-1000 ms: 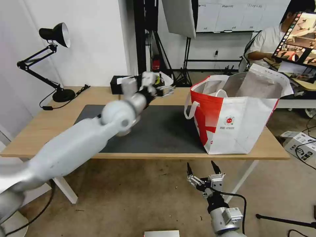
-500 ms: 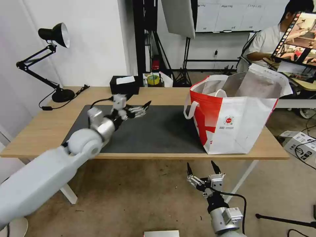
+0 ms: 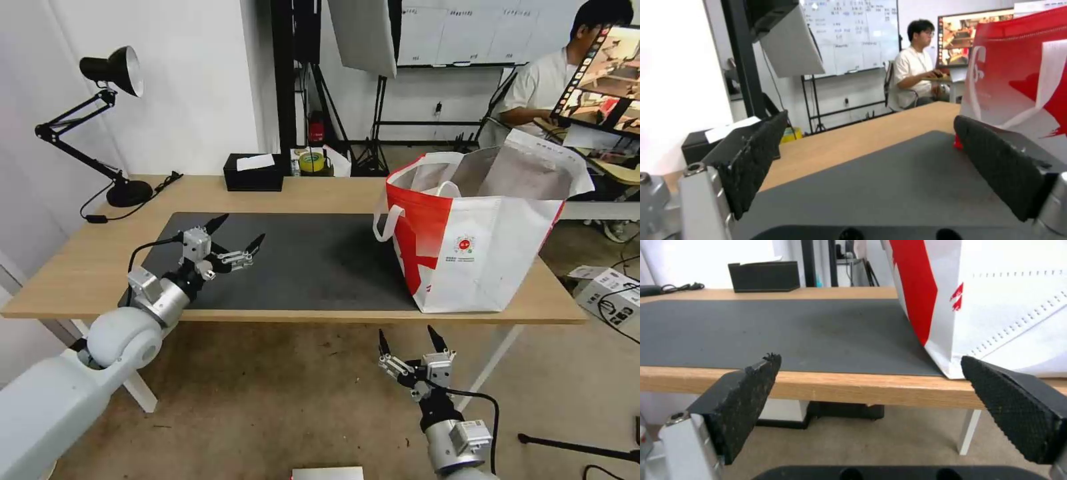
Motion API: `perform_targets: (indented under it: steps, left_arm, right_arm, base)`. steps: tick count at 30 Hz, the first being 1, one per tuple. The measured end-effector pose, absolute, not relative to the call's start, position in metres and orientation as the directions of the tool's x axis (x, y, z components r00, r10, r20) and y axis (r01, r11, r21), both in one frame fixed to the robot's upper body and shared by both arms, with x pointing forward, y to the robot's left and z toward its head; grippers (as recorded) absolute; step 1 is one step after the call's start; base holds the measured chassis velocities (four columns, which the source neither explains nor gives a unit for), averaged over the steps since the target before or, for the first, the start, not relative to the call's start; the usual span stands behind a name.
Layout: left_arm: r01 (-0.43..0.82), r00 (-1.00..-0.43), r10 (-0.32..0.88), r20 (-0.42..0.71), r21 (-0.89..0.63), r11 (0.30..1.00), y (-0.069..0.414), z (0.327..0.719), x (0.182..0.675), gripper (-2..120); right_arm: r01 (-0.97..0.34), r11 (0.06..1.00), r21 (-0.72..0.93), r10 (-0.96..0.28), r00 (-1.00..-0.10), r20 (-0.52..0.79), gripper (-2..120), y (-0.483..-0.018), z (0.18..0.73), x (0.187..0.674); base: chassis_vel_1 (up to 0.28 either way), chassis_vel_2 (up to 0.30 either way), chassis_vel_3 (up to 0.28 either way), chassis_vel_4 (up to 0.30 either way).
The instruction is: Pick up the trash from the table and place it into the takeout bag.
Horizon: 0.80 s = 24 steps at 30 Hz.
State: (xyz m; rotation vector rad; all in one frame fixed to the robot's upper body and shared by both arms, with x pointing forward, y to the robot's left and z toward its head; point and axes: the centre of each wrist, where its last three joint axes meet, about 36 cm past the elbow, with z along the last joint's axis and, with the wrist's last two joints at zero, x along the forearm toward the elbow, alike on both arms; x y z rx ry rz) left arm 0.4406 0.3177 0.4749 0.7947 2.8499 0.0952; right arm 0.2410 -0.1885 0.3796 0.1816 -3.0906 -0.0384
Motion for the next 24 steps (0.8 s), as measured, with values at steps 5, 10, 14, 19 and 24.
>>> perform_targets:
  steps: [5, 10, 14, 19, 24]
  left_arm:
    - [0.448, -0.867, 0.461, -0.189, 0.109, 0.887, 0.328, 0.464, 0.425, 100]
    - [0.381, -0.887, 0.398, -0.235, 0.118, 0.917, 0.340, 0.458, 0.413, 100]
    - [0.296, -0.917, 0.314, -0.247, 0.106, 0.949, 0.350, 0.443, 0.391, 100]
    - [0.176, -0.942, 0.197, -0.272, 0.101, 0.979, 0.364, 0.419, 0.364, 100]
    - [0.072, -0.963, 0.086, -0.256, 0.065, 0.995, 0.371, 0.394, 0.331, 100]
  right_arm:
    - [-0.116, 0.993, 0.027, -0.118, -0.992, 0.044, 100, -0.189, 0.380, 0.241]
    - [-0.116, 0.993, 0.027, -0.118, -0.992, 0.044, 100, -0.189, 0.380, 0.241]
    - [-0.116, 0.993, 0.027, -0.117, -0.992, 0.044, 100, -0.189, 0.380, 0.241]
    - [-0.116, 0.993, 0.027, -0.118, -0.992, 0.044, 100, -0.188, 0.380, 0.241]
    - [-0.116, 0.993, 0.027, -0.118, -0.992, 0.044, 100, -0.188, 0.380, 0.241]
  base:
    - [0.000, 0.000, 0.000, 0.000]
    - [0.000, 0.000, 0.000, 0.000]
    - [0.000, 0.000, 0.000, 0.000]
    - [0.000, 0.000, 0.000, 0.000]
    - [0.000, 0.000, 0.000, 0.000]
